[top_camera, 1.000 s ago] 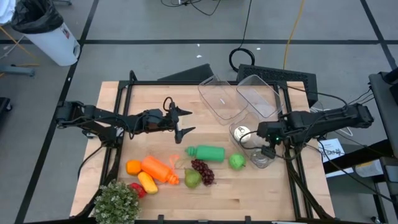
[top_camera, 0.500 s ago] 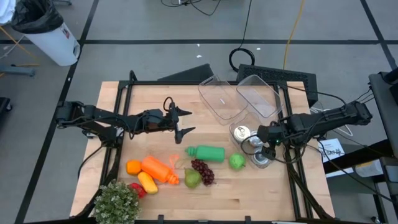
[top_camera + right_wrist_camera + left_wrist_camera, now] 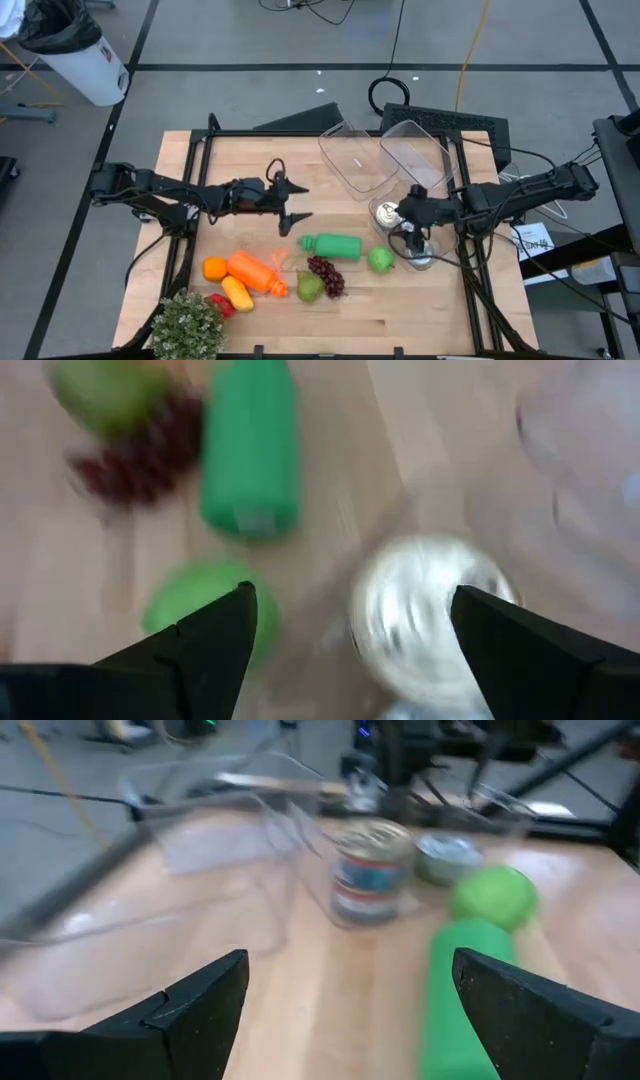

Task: Pick & Place Food Item
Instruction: Put the green water bottle into the top right transparent bin

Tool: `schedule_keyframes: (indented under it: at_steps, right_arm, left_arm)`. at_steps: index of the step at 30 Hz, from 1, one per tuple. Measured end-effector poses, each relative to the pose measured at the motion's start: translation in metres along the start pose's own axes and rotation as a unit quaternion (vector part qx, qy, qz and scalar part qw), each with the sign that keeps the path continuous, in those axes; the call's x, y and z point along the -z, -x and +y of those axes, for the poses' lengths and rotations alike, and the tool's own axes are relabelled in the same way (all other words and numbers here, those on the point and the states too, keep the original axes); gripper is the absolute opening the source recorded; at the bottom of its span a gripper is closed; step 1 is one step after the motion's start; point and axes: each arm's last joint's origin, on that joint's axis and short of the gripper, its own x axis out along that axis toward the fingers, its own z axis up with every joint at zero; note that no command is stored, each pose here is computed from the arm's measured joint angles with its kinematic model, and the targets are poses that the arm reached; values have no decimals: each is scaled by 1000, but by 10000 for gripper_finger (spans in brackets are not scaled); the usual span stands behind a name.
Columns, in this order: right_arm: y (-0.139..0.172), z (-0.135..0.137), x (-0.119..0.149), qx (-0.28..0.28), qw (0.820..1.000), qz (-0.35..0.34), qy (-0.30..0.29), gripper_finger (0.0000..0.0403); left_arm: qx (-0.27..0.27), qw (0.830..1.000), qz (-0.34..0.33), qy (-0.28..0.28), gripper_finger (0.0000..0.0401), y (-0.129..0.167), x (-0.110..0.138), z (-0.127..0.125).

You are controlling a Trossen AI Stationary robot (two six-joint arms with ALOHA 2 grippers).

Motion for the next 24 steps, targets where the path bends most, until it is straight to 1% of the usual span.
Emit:
schedule_keyframes:
  at_steps: [2,5,7,8,10,13,15,20,24]
  right_arm:
    - [-2,3,-7,-16,999,-51,10,314]
    - [-12,6,-12,-41,990,-133,23,314]
    - [-22,10,-12,-73,981,-176,34,314]
    - [-28,12,-12,-91,977,-187,43,314]
    - [-40,16,-11,-102,976,-182,66,314]
    - [-61,22,-13,-103,981,-140,90,314]
    - [-75,28,-19,-111,981,-119,103,314]
    - [-103,37,-32,-93,980,-86,155,314]
    - [-121,41,-40,-77,984,-57,151,314]
  left_arm:
    - [11,1000,7,-8,351,0,2,-7]
    - [24,999,10,-23,351,0,1,-14]
    - [27,999,6,-30,351,0,-2,-16]
    - [28,999,5,-31,351,0,-3,-16]
    - [28,999,6,-31,351,0,-2,-16]
    - [22,999,6,-29,351,0,-3,-13]
    - [18,999,6,-25,351,-1,-3,-11]
    - [9,1000,5,-13,351,-1,-3,-6]
    - [4,1000,5,-8,351,-1,-3,-3]
